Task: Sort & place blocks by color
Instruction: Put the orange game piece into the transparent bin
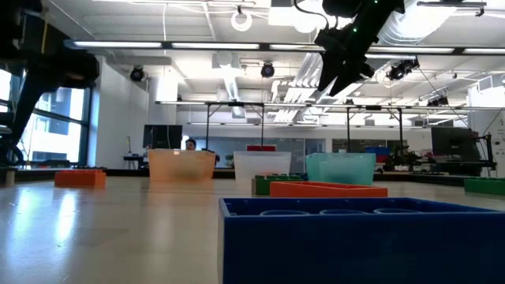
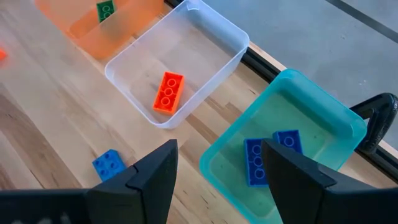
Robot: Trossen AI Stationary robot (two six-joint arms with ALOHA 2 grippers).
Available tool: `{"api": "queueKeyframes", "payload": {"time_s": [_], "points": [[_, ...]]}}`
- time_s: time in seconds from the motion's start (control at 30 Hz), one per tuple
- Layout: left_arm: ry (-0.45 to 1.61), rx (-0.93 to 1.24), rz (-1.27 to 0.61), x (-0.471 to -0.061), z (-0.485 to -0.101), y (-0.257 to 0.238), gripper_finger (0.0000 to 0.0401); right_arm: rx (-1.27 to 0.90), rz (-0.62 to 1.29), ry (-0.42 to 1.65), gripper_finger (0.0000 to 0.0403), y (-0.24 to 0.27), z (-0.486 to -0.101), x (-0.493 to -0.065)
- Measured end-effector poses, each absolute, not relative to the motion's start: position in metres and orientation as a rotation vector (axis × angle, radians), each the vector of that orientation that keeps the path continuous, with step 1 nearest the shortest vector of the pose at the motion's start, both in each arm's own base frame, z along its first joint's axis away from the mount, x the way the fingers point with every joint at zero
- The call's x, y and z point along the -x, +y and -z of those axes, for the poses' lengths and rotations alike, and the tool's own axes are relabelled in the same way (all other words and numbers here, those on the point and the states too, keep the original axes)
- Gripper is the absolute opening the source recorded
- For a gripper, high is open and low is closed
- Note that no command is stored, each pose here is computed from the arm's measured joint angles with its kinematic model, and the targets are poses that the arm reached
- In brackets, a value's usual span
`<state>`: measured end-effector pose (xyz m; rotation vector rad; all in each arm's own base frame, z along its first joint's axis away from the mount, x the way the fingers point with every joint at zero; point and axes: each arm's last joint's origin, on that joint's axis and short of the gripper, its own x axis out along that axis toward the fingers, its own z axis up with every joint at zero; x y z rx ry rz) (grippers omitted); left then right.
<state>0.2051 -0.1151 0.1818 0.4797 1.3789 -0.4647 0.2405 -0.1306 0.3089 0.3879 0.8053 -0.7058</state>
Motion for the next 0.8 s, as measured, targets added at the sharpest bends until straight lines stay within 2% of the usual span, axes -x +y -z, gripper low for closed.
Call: {"api": "queueKeyframes", "payload": {"time_s": [0.8], "points": [[1.529,-0.481,0.419,-0.22,-0.135,-0.124,0.0266,-0.398,0.619,0.811,0.0217,-0.118,-0.309,-0.247]]}}
